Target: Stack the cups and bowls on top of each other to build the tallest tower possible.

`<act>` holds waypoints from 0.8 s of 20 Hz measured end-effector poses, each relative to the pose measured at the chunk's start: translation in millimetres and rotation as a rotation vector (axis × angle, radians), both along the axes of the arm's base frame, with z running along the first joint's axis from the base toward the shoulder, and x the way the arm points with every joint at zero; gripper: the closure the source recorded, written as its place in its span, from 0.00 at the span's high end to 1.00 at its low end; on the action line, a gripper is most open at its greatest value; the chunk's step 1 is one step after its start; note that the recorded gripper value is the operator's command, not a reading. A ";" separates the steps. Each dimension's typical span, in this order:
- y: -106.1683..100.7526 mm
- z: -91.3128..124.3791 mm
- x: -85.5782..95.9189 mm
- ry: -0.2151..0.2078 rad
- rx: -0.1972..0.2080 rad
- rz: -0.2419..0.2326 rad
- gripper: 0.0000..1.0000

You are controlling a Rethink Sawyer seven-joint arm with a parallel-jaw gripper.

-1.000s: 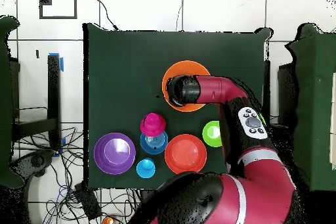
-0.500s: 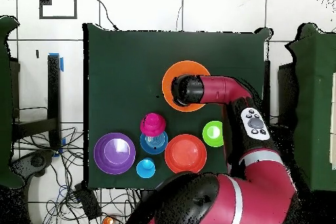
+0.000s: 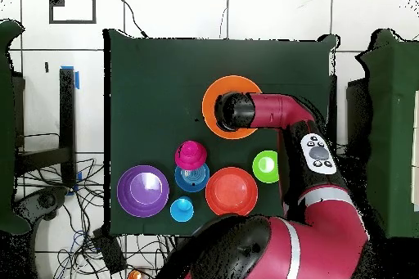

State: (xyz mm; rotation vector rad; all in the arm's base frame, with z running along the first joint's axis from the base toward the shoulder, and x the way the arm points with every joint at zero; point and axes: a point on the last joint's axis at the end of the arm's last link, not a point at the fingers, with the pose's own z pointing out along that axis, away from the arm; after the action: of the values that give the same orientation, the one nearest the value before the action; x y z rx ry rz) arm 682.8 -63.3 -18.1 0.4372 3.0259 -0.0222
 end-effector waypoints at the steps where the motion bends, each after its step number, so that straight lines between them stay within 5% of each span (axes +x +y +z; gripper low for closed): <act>1: -0.3 0.0 -0.2 0.000 -0.001 0.000 0.00; 16: -6.7 0.1 -0.9 0.001 -0.002 -0.009 0.00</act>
State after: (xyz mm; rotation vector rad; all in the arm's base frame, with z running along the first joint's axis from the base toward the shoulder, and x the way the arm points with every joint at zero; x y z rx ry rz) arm 681.9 -70.0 -18.0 0.4511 3.0243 -0.0258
